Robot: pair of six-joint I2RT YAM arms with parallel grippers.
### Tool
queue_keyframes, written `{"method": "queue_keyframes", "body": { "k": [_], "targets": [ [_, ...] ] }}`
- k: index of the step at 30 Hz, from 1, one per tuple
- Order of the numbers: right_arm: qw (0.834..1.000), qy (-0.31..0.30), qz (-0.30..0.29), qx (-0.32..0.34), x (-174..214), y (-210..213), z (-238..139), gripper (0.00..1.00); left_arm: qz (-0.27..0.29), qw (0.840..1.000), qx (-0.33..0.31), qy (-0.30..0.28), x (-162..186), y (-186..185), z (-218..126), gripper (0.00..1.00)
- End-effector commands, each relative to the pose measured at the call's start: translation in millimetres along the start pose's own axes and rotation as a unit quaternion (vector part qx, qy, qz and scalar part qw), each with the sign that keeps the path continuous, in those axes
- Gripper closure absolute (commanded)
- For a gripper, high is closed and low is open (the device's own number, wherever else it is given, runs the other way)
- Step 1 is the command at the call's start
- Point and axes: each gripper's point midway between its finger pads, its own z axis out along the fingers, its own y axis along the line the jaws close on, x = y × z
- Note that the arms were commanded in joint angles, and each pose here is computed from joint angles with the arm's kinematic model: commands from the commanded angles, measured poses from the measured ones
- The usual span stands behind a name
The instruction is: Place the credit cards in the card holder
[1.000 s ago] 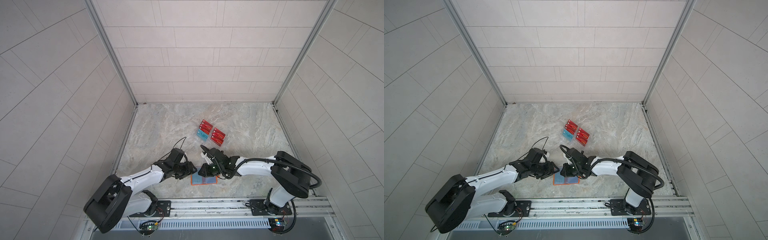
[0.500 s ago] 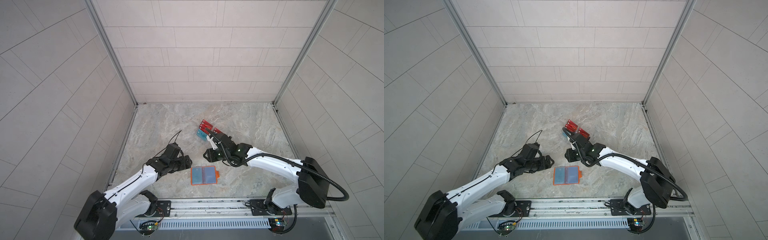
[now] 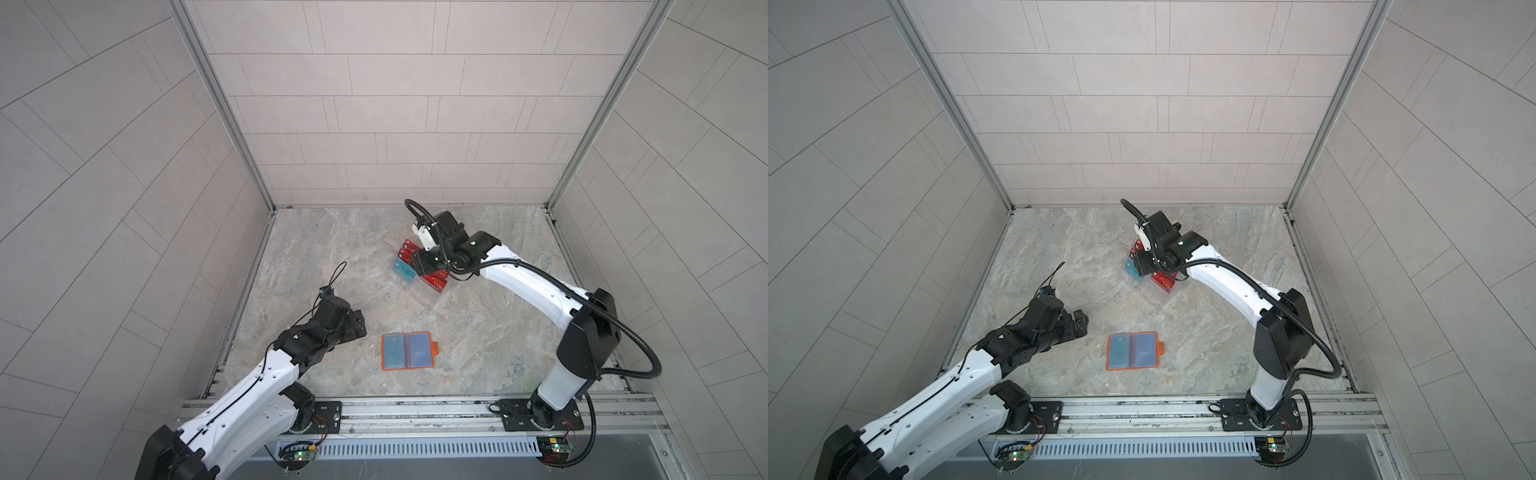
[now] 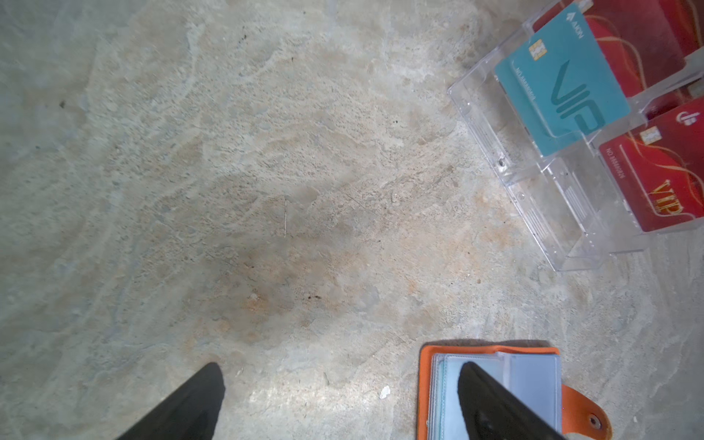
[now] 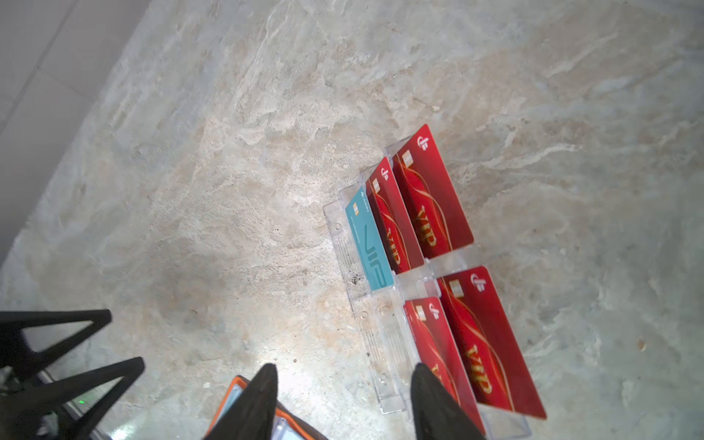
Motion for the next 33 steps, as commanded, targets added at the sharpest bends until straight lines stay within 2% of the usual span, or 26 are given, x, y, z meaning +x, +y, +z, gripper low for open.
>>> {"method": "queue_keyframes", "body": {
  "k": [1, 9, 18, 24, 33],
  "targets": [
    [0.997, 0.056, -0.049, 0.002, 10, 1, 16, 0.5, 0.028, 0.999, 0.004, -0.02, -8, -1, -3, 0.0],
    [0.991, 0.092, -0.1, -0.001, -4, 4, 55, 0.56, 0.038, 0.999, 0.023, 0.017, 1, -13, 10, 0.01],
    [0.985, 0.132, -0.108, 0.028, -6, -14, 95, 0.57, 0.03, 0.998, 0.04, 0.041, 14, -17, 20, 0.0],
    [0.985, 0.126, -0.11, 0.036, -10, -16, 109, 0.58, 0.022, 0.998, 0.036, 0.05, 25, -9, 22, 0.0],
    [0.979, 0.154, -0.123, 0.054, 1, -26, 125, 0.58, 0.014, 0.998, 0.035, 0.049, 27, -6, 23, 0.0]
  ]
}}
